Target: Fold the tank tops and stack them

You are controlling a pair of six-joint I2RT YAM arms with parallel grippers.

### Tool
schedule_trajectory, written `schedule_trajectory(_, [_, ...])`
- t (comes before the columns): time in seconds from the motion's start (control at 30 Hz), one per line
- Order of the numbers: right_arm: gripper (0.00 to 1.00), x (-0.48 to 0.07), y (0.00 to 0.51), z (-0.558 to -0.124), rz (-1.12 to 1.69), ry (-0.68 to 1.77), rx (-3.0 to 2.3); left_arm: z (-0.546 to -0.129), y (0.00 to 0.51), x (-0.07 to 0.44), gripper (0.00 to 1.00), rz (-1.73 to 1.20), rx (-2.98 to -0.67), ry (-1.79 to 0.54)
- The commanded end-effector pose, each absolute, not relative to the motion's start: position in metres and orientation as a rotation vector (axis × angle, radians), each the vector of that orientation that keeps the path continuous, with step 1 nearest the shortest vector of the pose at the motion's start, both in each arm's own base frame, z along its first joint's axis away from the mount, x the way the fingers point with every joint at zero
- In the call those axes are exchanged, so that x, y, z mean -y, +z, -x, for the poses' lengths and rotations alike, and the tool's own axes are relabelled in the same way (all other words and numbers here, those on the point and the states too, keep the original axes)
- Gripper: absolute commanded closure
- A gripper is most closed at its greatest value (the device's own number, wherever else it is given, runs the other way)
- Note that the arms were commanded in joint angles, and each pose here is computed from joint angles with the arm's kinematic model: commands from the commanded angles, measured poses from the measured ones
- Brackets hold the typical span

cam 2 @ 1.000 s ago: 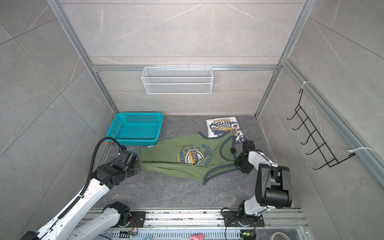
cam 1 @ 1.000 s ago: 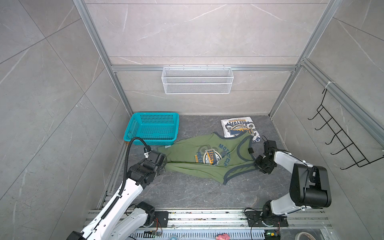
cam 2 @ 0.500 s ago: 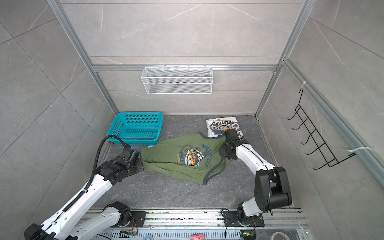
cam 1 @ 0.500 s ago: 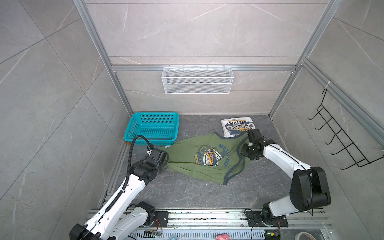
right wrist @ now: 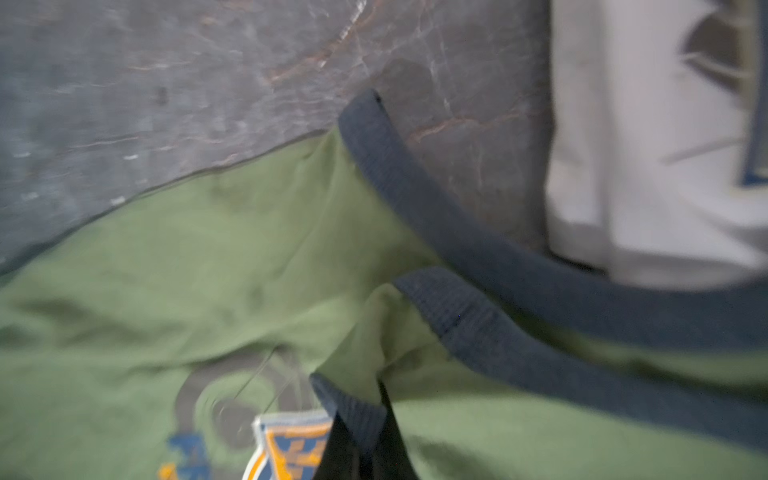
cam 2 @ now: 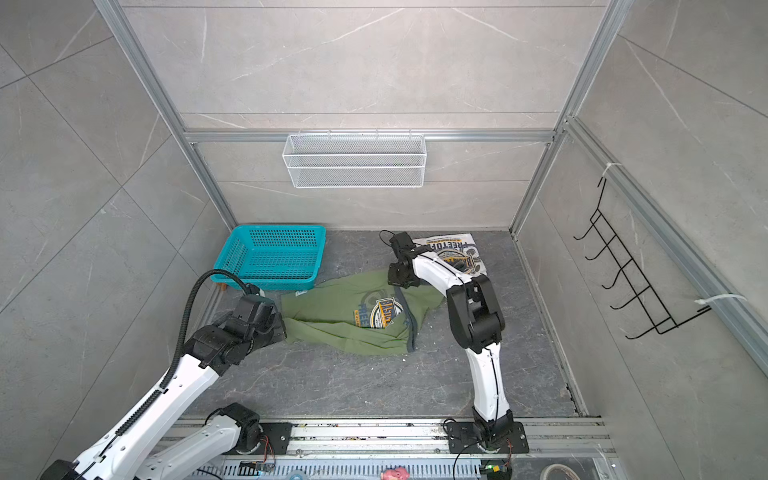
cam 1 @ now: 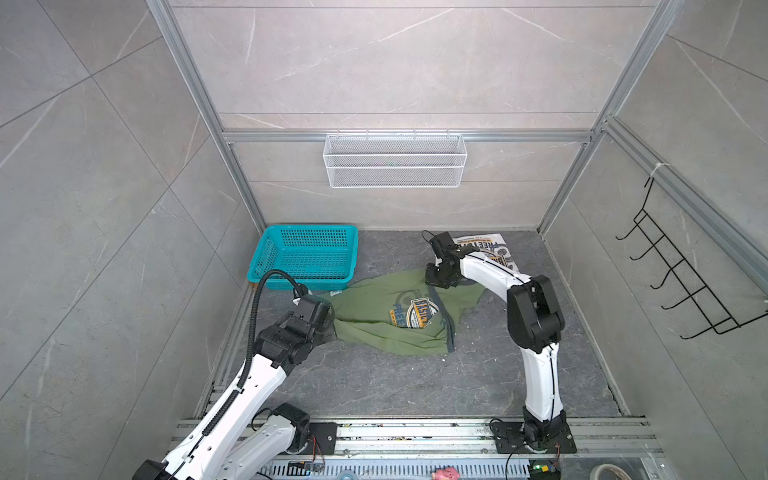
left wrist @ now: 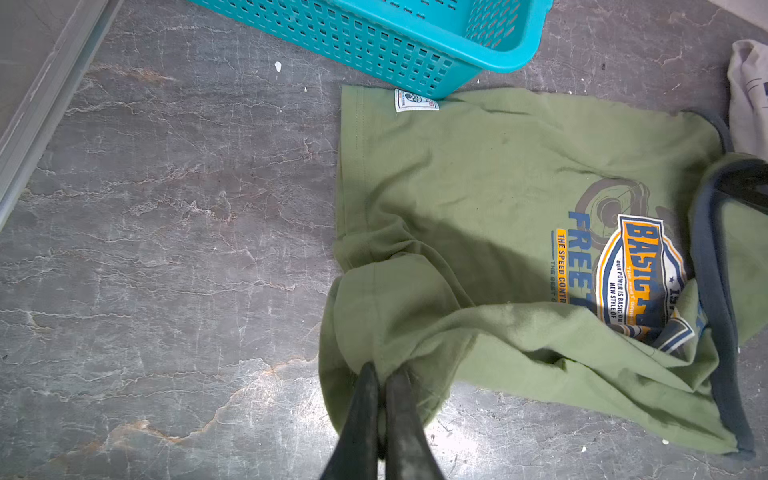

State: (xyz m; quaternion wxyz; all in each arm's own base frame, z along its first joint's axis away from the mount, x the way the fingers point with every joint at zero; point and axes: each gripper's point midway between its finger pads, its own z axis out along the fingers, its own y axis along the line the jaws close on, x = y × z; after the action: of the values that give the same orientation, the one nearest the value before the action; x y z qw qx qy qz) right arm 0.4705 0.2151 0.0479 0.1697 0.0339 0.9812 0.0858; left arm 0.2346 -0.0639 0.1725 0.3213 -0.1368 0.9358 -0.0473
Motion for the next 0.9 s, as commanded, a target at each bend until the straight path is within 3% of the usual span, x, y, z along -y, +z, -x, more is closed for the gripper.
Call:
schedule_trajectory(0.0, [1.0,-0.19,0.036,-0.471,-0.181,0.071,-2.86,-0.239,0.188,0.066,1.0,0.342,-2.409,-0.158])
schedule_trajectory(0.17, [1.0,-0.142,0.007,-0.475,-0.366,-0.036,-2.925,-0.245,0.176,0.107,1.0,0.215,-2.5,-0.331])
schedule_trajectory(0.63, [1.0,-0.027,-0.008,-0.503,-0.677,-0.089,-2.886,-0.273,0.166,0.207,1.0,-0.066,-2.535,-0.363])
schedule_trajectory(0.87, [1.0,-0.03,0.014,-0.51,-0.622,-0.019,-2.863,-0.285,0.177,0.222,1.0,-0.085,-2.502,-0.322])
